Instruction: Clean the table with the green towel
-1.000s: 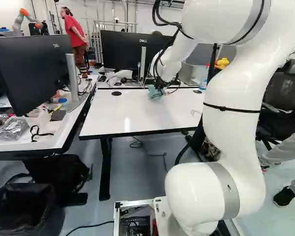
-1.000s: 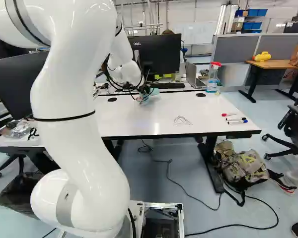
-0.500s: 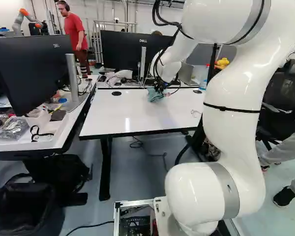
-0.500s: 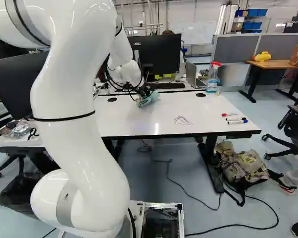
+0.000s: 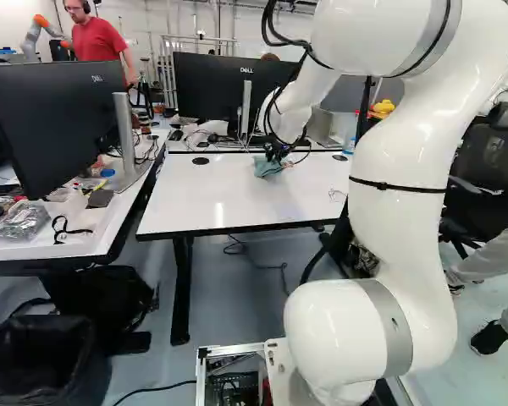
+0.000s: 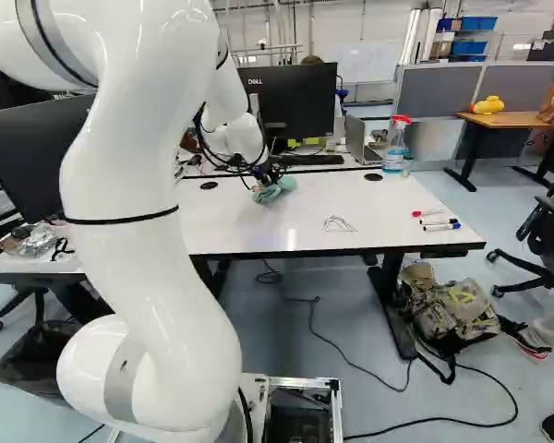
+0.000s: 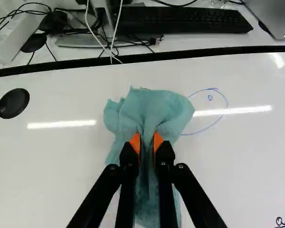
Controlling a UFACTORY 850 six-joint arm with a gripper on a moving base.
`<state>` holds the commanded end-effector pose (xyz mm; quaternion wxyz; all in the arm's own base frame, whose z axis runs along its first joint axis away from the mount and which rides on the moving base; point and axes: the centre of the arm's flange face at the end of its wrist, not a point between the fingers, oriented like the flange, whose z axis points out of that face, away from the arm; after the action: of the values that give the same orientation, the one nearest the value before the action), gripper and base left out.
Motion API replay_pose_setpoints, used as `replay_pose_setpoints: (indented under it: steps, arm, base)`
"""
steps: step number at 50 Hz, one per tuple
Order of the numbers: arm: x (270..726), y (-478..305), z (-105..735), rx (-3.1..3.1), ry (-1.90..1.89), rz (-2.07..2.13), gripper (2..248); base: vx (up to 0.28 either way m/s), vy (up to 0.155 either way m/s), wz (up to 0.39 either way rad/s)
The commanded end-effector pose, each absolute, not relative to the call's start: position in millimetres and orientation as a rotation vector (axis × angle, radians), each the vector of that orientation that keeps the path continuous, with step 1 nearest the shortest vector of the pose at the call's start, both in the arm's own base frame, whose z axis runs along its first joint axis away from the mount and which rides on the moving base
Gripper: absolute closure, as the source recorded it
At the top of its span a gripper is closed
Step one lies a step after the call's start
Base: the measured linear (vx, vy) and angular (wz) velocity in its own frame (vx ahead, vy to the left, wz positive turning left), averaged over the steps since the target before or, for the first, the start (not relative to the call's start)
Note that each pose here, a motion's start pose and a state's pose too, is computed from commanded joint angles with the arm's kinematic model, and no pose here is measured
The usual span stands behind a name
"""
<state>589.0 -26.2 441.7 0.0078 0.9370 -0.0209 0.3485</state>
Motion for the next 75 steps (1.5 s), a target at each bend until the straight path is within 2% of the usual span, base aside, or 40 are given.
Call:
replay_pose_setpoints:
  steps: [51, 75]
  arm:
    - [599.6, -26.3, 407.3, 2.958, -0.065, 1.013, 199]
    - [639.2, -17.4, 404.0, 2.949, -0.04, 1.056, 199]
  base:
    - [0.0, 0.0, 0.0]
    - [0.0, 0.0, 0.0]
